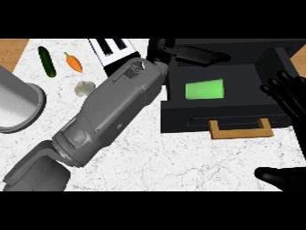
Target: Pick up the cup, place it into the drawer and close the drawer
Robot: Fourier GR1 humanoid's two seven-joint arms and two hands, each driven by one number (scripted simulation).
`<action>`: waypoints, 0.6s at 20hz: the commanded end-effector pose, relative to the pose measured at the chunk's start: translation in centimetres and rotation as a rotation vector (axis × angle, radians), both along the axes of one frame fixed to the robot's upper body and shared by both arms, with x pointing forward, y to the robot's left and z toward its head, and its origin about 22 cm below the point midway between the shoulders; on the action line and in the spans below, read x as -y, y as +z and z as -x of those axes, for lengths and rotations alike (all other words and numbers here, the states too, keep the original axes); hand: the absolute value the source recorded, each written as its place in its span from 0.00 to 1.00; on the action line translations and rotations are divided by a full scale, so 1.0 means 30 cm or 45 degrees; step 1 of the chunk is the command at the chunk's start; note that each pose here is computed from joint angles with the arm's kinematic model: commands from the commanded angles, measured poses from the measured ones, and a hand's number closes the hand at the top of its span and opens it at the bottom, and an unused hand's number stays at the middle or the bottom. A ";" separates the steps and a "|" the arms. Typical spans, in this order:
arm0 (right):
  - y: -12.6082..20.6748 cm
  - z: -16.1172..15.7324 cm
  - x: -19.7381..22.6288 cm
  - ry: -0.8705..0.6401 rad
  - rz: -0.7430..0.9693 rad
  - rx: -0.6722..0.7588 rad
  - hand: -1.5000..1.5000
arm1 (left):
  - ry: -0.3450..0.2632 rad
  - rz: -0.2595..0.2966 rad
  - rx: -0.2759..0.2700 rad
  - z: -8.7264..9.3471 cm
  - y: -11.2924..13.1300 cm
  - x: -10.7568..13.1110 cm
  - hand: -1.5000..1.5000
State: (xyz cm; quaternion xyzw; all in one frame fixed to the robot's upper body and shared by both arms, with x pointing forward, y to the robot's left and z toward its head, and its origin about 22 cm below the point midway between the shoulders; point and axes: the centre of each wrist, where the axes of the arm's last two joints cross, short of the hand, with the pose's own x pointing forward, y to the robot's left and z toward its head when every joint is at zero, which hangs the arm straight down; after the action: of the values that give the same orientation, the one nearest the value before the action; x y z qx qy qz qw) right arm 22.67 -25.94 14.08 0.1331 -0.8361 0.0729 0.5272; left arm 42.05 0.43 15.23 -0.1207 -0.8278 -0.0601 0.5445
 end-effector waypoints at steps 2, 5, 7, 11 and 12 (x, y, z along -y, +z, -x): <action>0.027 0.059 0.033 0.051 0.099 0.023 1.00 | 0.038 0.099 -0.043 -0.011 0.032 -0.041 0.00; 0.064 0.019 0.059 0.035 0.283 0.042 1.00 | 0.041 0.155 -0.029 -0.025 0.047 -0.174 0.00; 0.041 0.044 0.050 0.049 0.377 0.033 1.00 | 0.094 0.191 -0.054 0.027 -0.089 -0.168 0.00; 0.034 0.087 0.019 0.021 0.471 0.024 1.00 | 0.140 0.207 -0.096 0.024 -0.046 -0.358 0.00; 0.003 0.065 0.074 0.034 0.511 -0.019 1.00 | 0.152 0.198 -0.093 0.054 -0.073 -0.379 0.00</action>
State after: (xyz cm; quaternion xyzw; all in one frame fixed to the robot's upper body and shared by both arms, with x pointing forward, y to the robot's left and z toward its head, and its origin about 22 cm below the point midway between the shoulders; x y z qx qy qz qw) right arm 20.93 -27.26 14.80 0.0628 -0.8160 0.2065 0.5363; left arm 41.72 8.67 14.00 -0.1248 -0.8190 0.0284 0.5594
